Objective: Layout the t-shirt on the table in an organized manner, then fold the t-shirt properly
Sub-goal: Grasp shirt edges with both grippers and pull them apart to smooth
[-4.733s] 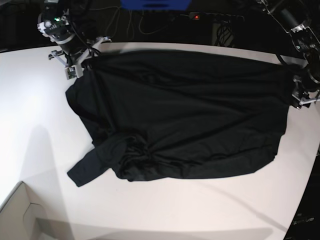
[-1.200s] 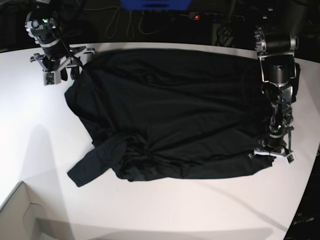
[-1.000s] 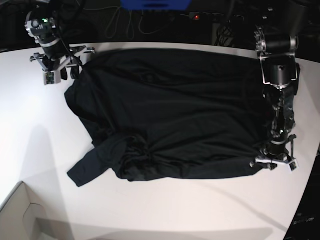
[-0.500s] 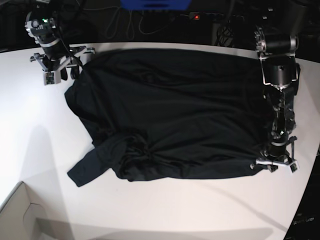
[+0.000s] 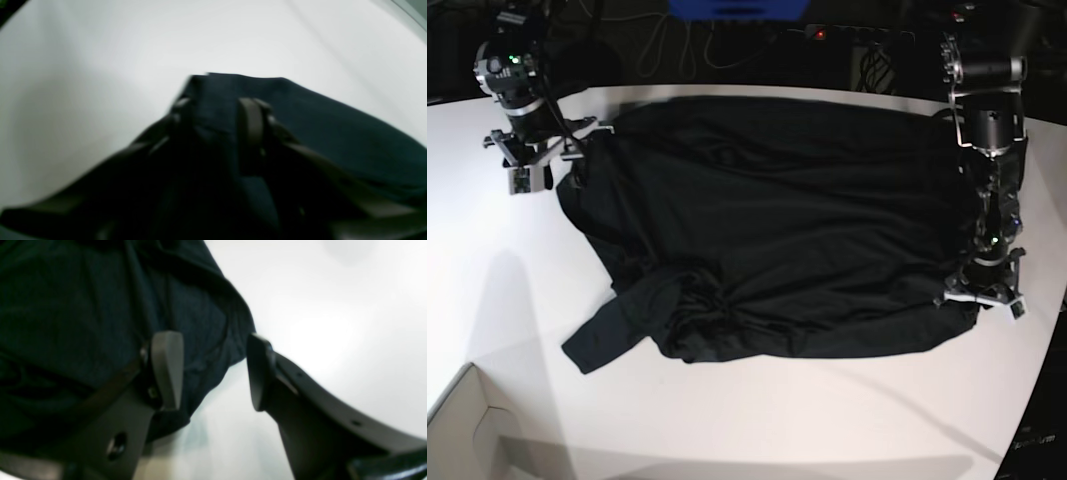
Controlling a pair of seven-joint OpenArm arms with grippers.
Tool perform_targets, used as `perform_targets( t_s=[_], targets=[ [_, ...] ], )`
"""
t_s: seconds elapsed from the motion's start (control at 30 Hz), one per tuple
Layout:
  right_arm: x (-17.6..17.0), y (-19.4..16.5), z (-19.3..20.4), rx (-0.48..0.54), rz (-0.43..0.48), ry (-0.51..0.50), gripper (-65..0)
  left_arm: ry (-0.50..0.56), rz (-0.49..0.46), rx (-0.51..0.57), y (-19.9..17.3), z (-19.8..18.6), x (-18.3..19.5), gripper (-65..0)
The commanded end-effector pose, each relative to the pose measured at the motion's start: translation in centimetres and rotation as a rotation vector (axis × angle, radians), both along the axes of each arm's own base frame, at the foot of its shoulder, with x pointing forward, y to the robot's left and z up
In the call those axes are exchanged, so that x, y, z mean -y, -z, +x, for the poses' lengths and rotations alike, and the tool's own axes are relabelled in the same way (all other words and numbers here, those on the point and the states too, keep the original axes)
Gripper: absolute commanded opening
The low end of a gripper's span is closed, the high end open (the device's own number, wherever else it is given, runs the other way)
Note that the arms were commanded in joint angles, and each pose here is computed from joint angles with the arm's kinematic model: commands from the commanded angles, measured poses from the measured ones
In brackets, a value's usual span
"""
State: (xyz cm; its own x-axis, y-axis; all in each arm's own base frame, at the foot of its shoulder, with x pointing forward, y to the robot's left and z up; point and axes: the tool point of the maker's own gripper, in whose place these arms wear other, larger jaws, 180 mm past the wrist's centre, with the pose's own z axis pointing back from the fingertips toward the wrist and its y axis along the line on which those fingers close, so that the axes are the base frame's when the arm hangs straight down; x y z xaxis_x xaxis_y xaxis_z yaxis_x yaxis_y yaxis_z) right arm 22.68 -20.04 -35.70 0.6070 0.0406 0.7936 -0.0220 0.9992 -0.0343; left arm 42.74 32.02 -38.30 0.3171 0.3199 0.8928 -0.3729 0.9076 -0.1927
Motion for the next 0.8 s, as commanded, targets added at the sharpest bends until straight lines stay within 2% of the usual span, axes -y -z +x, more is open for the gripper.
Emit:
perform_targets(
  t_s=[0.0,0.17,0.4,0.77],
  targets=[
    [-0.1,-1.8,1.5,0.076,0.002,-0.008,-33.5,-0.004,0.032,0.070,-2.7,1.1,-0.8,-42.4],
    [-1.0,-2.4,5.1,0.128,0.036,-0.025,-33.1,0.027,0.051,0.089,-3.0,-0.3,0.2,-42.4],
    [-3.6,-0.6,8.5,0.104,0.081,-0.114,-33.1,0.042,0.020,0.026,0.3,-3.0,2.0,-42.4],
    [-2.1,2.5,10.8,0.031,0.089,-0.110,-33.1,0.028,0.013,-0.059,3.4,-5.0,1.4,-42.5]
  ],
)
